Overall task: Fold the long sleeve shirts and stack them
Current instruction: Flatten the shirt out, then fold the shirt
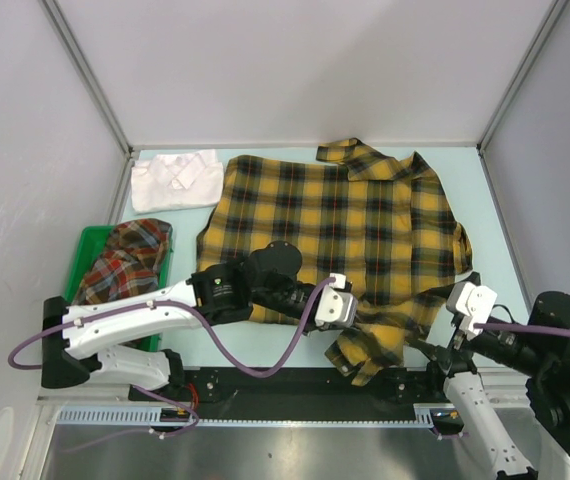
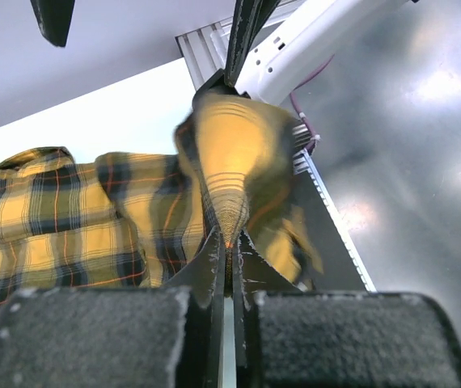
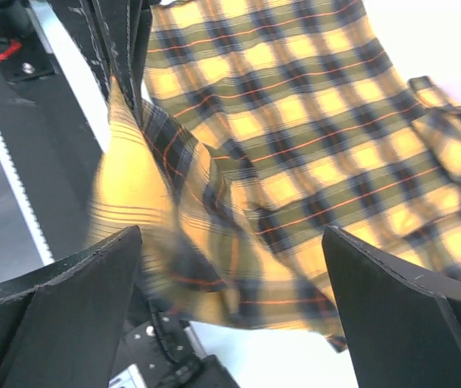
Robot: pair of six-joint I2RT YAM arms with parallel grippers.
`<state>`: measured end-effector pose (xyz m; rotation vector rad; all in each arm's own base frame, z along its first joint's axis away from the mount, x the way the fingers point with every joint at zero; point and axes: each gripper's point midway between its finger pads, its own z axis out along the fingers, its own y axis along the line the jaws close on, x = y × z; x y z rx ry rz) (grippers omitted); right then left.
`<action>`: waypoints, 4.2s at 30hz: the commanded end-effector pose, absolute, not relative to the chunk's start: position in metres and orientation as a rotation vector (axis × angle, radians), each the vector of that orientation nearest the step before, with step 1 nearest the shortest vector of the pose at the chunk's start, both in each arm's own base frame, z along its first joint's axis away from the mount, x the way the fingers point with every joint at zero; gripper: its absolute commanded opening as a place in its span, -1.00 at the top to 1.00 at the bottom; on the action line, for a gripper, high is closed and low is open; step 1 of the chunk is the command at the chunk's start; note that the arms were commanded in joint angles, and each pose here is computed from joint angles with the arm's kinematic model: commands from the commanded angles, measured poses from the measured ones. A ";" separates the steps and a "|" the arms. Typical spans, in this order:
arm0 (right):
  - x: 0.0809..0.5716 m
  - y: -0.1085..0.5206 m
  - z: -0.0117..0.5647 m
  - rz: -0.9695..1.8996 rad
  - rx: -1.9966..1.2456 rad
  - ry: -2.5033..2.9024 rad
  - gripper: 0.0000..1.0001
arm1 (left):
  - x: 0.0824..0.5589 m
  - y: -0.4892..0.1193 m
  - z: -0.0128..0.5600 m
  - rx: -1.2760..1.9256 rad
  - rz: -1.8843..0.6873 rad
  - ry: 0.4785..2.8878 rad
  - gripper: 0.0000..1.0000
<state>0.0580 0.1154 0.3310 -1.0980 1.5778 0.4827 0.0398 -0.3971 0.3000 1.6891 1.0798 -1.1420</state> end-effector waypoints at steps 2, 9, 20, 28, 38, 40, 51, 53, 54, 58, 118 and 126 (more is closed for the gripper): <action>0.048 0.117 0.322 0.496 -1.146 1.584 -1.00 | 0.041 -0.397 0.323 1.631 -1.146 1.035 1.00; 0.047 0.129 0.308 0.586 -1.222 1.574 -1.00 | 0.062 -0.406 0.333 1.534 -1.130 1.102 1.00; 0.079 0.133 0.287 0.621 -1.279 1.531 -0.86 | 0.087 -0.406 0.344 1.447 -1.084 1.117 1.00; 0.098 0.131 0.275 0.627 -1.296 1.568 0.99 | 0.105 -0.407 0.347 1.403 -1.063 1.162 1.00; 0.101 0.115 0.278 0.492 -1.301 1.644 1.00 | 0.146 -0.235 0.209 1.734 -0.737 1.569 -0.21; 0.106 0.115 0.280 0.494 -1.284 1.653 1.00 | 0.154 -0.172 0.157 1.854 -0.470 1.640 -0.20; 0.125 0.110 0.272 0.499 -1.291 1.723 1.00 | 0.173 -0.085 0.045 1.936 -0.145 1.864 -0.17; 0.128 0.111 0.273 0.503 -1.291 1.727 1.00 | 0.173 -0.082 0.037 1.982 -0.120 1.832 -0.17; 0.129 0.111 0.272 0.510 -1.292 1.735 1.00 | 0.178 -0.083 0.035 1.980 -0.098 1.806 -0.17; 0.131 0.109 0.268 0.506 -1.306 1.751 1.00 | 0.179 -0.079 0.023 2.052 -0.060 1.750 -0.15; 0.442 0.096 0.274 0.345 -1.684 1.512 1.00 | 0.383 -0.082 0.074 1.534 -0.272 2.241 1.00; 0.451 0.109 0.257 0.367 -1.700 1.505 1.00 | 0.386 -0.078 0.061 1.521 -0.261 2.282 1.00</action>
